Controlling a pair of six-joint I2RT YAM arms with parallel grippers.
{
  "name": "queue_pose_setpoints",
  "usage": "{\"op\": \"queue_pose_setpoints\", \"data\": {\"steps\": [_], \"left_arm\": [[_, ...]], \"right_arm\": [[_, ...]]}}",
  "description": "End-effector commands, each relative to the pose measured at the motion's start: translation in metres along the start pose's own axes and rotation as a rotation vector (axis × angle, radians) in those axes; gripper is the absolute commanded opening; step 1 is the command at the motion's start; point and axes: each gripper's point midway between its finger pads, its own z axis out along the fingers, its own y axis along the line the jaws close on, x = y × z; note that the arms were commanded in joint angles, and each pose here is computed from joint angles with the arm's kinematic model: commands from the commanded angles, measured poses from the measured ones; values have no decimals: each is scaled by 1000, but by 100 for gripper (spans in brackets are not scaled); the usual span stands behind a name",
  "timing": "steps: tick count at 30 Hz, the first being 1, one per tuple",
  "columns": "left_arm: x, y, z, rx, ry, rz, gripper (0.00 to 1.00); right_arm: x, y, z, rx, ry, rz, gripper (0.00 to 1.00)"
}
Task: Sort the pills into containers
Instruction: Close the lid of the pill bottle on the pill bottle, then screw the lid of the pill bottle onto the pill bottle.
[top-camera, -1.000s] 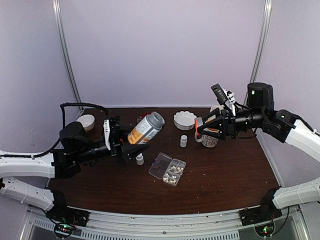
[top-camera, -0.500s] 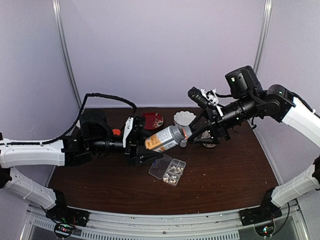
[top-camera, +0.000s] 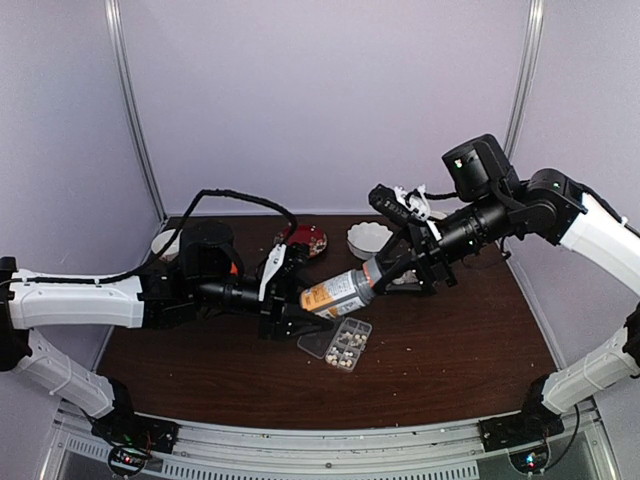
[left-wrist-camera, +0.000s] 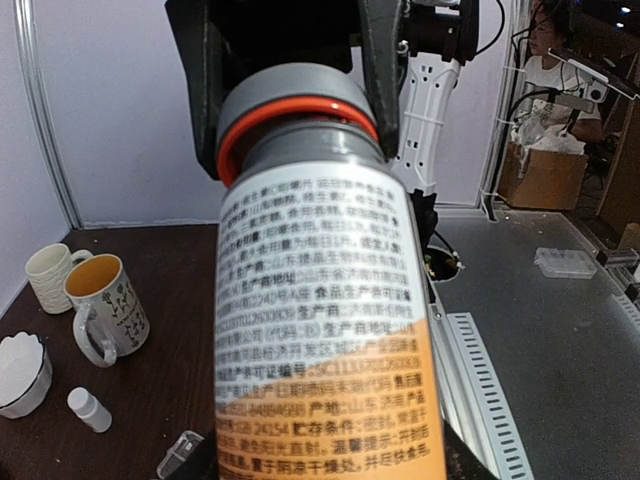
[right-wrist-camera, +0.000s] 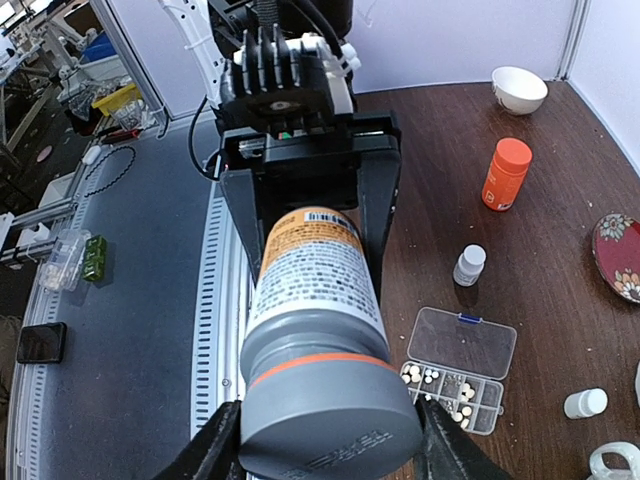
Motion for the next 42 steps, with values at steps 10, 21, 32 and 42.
{"op": "queue_pose_setpoints", "data": {"steps": [10, 21, 32, 42], "left_arm": [[-67, -11, -4, 91, -196, -33, 0], [-105, -15, -14, 181, -269, -213, 0], [-121, -21, -10, 330, -334, -412, 0], [-126, -19, 0, 497, -365, -582, 0]], "right_arm": [[6, 26, 17, -56, 35, -188, 0], [2, 39, 11, 28, -144, -727, 0], [-8, 32, 16, 164, -166, -1112, 0], [0, 33, 24, 220, -138, -1285, 0]]}}
